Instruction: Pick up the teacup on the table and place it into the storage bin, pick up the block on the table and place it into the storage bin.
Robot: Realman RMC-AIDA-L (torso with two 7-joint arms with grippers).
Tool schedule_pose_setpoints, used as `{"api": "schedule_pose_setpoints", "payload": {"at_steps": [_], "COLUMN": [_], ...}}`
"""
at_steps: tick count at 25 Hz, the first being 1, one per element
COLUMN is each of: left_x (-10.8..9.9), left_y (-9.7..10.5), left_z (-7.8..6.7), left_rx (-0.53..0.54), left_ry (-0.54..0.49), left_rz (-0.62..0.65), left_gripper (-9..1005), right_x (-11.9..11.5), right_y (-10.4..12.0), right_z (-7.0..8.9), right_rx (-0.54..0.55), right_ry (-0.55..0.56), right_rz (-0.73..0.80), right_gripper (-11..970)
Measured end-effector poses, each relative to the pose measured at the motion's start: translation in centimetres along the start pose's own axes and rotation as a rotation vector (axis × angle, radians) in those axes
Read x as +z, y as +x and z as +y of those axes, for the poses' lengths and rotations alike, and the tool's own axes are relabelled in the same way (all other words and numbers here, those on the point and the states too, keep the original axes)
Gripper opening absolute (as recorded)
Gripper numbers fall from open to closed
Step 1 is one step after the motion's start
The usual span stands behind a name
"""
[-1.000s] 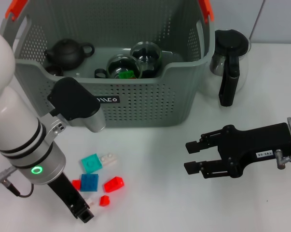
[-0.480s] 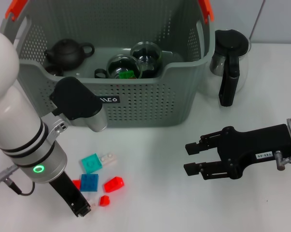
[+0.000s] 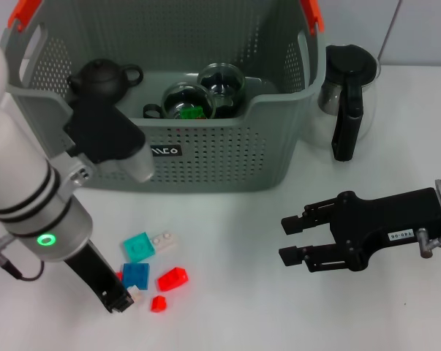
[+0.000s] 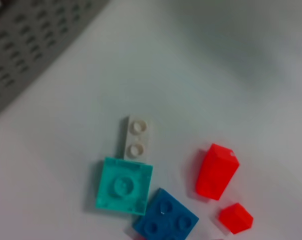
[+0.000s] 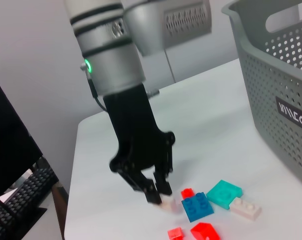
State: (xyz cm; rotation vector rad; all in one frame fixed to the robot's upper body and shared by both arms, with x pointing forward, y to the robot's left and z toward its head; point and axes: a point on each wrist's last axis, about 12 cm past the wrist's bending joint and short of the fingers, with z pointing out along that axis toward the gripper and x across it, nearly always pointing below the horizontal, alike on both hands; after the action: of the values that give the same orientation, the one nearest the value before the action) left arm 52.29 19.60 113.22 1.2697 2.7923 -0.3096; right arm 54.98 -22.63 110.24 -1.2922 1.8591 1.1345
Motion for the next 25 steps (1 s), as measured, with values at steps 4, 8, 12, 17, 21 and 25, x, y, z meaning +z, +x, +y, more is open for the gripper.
{"api": "schedule_pose_setpoints", "payload": {"at_steps": [4, 8, 12, 17, 21, 25], "left_x": [-2.3, -5.5, -9.6, -13.4, -15.4, -15.8], "left_y": [0.7, 1.8, 3.5, 3.8, 2.5, -0.2], "left_z": [0.6, 1.5, 2.7, 4.5, 6.4, 7.6], "left_rx": [0.000, 0.003, 0.033, 0.091, 0.048, 0.022], "left_ry": [0.031, 0.074, 0.165, 0.240, 0.212, 0.173], "left_rz": [-0.052, -0.184, -0.424, -0.714, -0.915, -0.977], "left_gripper": [157, 157, 157, 157, 157, 157], "right_x": [0.0, 0.0, 0.0, 0.1, 0.0, 0.0], "right_y": [0.0, -0.2, -0.3, -0.3, -0.2, -0.1], "right_z": [0.0, -0.1, -0.1, -0.1, -0.1, 0.0], "right_rx": [-0.001, -0.005, -0.007, -0.007, -0.004, -0.002], "right_ry": [0.000, 0.000, 0.000, 0.000, 0.001, 0.003], "right_rz": [0.000, 0.001, 0.001, 0.001, 0.000, -0.002], "right_gripper": [563, 563, 563, 563, 563, 563]}}
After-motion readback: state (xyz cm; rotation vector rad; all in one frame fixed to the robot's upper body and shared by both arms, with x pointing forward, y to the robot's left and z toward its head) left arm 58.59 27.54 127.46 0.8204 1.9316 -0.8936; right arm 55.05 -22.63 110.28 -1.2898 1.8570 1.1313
